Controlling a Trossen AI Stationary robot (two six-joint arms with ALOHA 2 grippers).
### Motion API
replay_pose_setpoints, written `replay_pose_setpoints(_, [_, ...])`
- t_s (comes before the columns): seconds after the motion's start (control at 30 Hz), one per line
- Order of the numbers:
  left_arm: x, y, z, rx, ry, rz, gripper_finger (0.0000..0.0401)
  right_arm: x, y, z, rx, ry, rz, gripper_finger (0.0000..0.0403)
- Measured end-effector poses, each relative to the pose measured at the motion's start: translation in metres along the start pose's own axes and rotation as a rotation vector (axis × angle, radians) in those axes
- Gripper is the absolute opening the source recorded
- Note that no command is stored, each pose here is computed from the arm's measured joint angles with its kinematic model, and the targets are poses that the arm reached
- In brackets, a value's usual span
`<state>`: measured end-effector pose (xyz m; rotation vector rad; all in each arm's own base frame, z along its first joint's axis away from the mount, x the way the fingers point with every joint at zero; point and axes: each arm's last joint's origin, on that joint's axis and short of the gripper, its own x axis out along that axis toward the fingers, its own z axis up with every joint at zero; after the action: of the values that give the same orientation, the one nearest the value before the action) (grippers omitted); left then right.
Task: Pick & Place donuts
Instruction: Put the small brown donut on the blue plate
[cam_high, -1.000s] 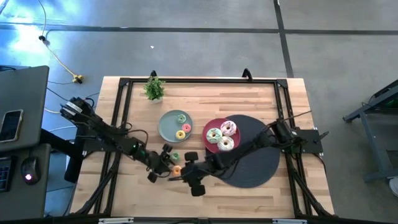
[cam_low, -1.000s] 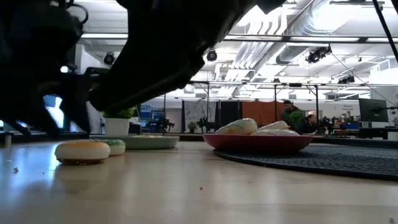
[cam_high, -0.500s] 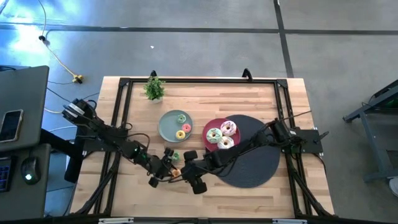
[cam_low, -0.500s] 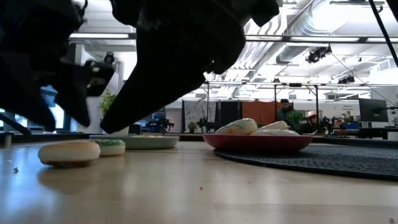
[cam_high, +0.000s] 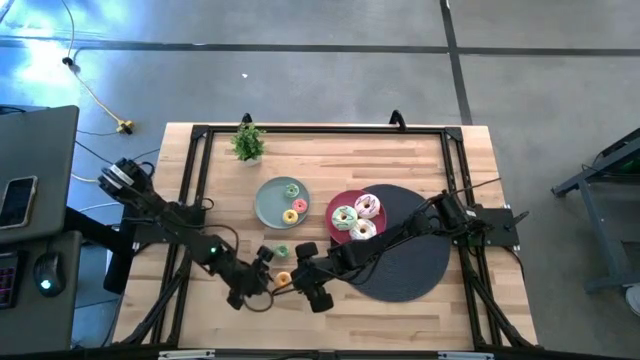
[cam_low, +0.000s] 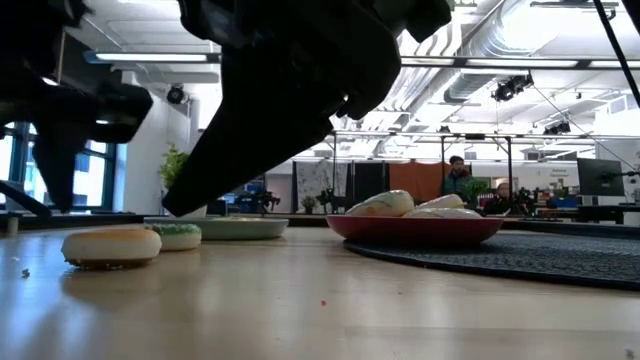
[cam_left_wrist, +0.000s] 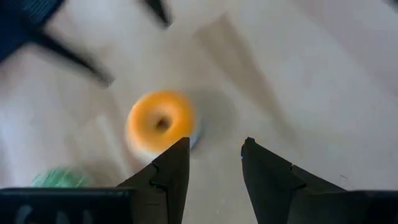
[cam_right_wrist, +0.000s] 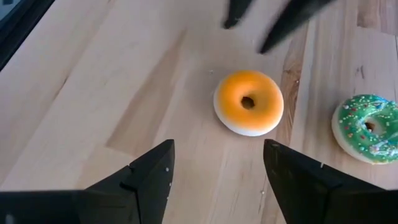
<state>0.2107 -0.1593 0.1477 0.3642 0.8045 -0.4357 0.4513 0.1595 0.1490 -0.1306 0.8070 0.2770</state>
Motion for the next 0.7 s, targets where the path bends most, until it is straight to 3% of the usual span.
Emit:
replay_pose_setpoints(0.2, [0.028,0.007,-0.006,-0.043,0.011,-0.033,0.0138,0.0,-0.002,0.0,0.006,-0.005,-0.004,0.0237])
replay_pose_setpoints(0.7, [0.038,0.047,-0.006,0.001,-0.026,0.003,0.0138,0.0,-0.004,0.001,0.111,-0.008,-0.023,0.0236])
